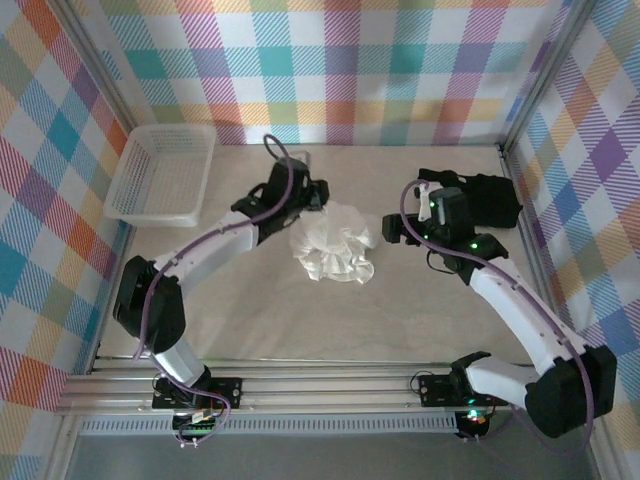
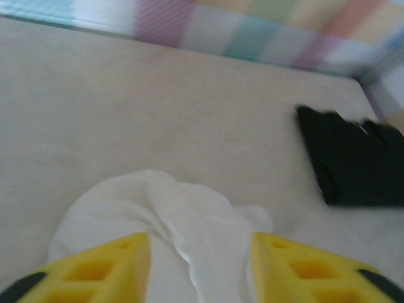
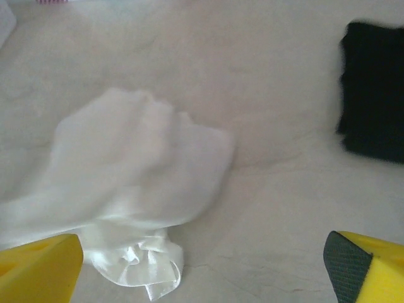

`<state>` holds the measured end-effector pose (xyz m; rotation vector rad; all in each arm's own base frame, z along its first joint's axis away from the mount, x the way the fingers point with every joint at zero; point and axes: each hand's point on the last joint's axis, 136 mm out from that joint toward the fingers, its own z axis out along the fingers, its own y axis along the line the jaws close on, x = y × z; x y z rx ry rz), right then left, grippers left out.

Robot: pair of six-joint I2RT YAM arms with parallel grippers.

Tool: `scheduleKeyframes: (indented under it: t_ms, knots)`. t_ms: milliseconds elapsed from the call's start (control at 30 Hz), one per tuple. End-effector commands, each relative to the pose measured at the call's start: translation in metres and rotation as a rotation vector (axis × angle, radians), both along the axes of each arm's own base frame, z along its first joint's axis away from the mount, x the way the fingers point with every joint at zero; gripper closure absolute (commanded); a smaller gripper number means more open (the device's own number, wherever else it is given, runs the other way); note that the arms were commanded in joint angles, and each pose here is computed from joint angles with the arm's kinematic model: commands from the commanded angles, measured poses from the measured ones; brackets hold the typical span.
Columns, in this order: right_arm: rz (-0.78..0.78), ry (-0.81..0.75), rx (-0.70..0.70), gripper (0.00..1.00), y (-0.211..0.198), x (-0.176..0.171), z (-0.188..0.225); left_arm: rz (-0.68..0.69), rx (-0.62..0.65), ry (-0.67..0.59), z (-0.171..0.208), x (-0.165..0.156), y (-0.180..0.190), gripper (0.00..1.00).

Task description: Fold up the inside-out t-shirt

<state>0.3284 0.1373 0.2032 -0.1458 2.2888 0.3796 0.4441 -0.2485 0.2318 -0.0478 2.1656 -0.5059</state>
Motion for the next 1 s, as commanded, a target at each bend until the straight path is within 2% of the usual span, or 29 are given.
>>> scheduleKeyframes:
  t_ms: [0, 67, 233, 433, 500, 633, 700, 833, 900, 967]
  knots:
    - [0.080, 0.161, 0.121, 0.06, 0.032, -0.007, -0.047, 0.108, -0.078, 0.023, 0.000, 0.017, 0.052, 0.46]
    - [0.112, 0.208, 0.124, 0.09, 0.045, -0.011, -0.067, 0.111, -0.094, 0.026, -0.012, 0.000, 0.060, 0.40]
    - [0.163, 0.283, 0.090, 0.19, 0.062, -0.018, -0.100, 0.070, -0.104, 0.096, -0.042, -0.047, 0.068, 0.39]
    - [0.219, 0.284, 0.176, 0.26, 0.092, -0.019, -0.104, -0.094, -0.070, 0.253, -0.106, -0.110, 0.029, 0.38]
    - [0.230, 0.279, 0.181, 0.29, 0.101, -0.017, -0.107, -0.137, -0.074, 0.298, -0.126, -0.120, 0.014, 0.38]
    - [0.204, 0.268, 0.167, 0.50, 0.106, -0.003, -0.113, -0.159, -0.070, 0.349, -0.154, -0.114, -0.004, 0.41]
    - [0.183, 0.254, 0.152, 0.64, 0.104, 0.004, -0.112, -0.150, -0.065, 0.344, -0.159, -0.103, -0.009, 0.49]
    - [0.149, 0.164, 0.130, 0.90, 0.098, 0.017, -0.084, -0.135, -0.037, 0.322, -0.159, -0.089, -0.011, 0.80]
    - [0.137, 0.054, 0.115, 0.95, 0.090, 0.024, -0.046, -0.120, -0.029, 0.261, -0.139, -0.083, -0.005, 0.93]
    - [0.130, -0.069, 0.097, 0.96, 0.081, 0.027, 0.001, -0.097, -0.025, 0.172, -0.103, -0.080, 0.007, 1.00]
